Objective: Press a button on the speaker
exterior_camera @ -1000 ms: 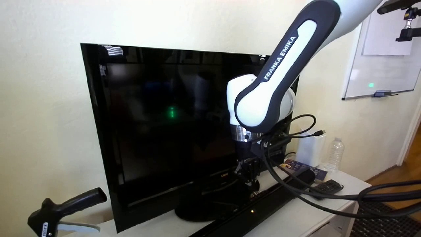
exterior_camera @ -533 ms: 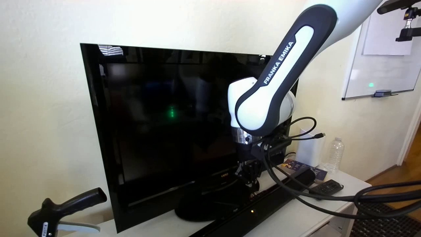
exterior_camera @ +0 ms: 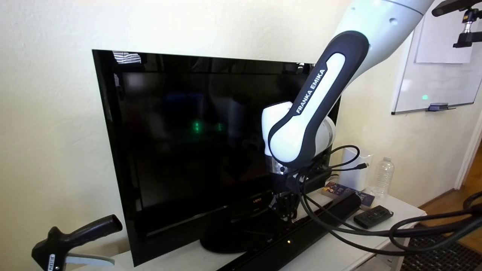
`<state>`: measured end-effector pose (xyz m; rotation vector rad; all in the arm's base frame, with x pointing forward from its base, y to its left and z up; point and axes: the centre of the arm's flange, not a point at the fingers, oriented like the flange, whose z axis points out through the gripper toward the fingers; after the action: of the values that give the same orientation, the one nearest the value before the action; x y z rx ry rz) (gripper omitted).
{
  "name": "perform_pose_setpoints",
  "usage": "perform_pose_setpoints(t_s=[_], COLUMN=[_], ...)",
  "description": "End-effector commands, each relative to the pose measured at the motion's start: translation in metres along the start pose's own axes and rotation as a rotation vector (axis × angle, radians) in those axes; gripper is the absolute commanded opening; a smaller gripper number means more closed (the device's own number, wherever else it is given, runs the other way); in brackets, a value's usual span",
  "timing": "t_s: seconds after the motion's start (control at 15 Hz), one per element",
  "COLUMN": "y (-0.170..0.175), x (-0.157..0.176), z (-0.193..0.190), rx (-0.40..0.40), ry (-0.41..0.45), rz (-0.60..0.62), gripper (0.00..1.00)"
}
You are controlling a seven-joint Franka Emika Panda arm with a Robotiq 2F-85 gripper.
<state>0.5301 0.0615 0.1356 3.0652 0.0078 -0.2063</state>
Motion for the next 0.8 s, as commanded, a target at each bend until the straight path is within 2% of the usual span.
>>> perform_pose_setpoints(t_s=[0.0, 0.4, 0.6, 0.73], y=[-0.003, -0.001, 0.000, 0.000], x=[0.015, 0.020, 0.017, 0.020], z=[0.009, 0.016, 0.032, 0.021], rx=[0.022, 0.016, 0.002, 0.007], ry=[0.011, 0.004, -0.023, -0.003], rz=[0.009, 0.013, 0.012, 0.014], gripper=[0.00, 0.00, 0.00, 0.00])
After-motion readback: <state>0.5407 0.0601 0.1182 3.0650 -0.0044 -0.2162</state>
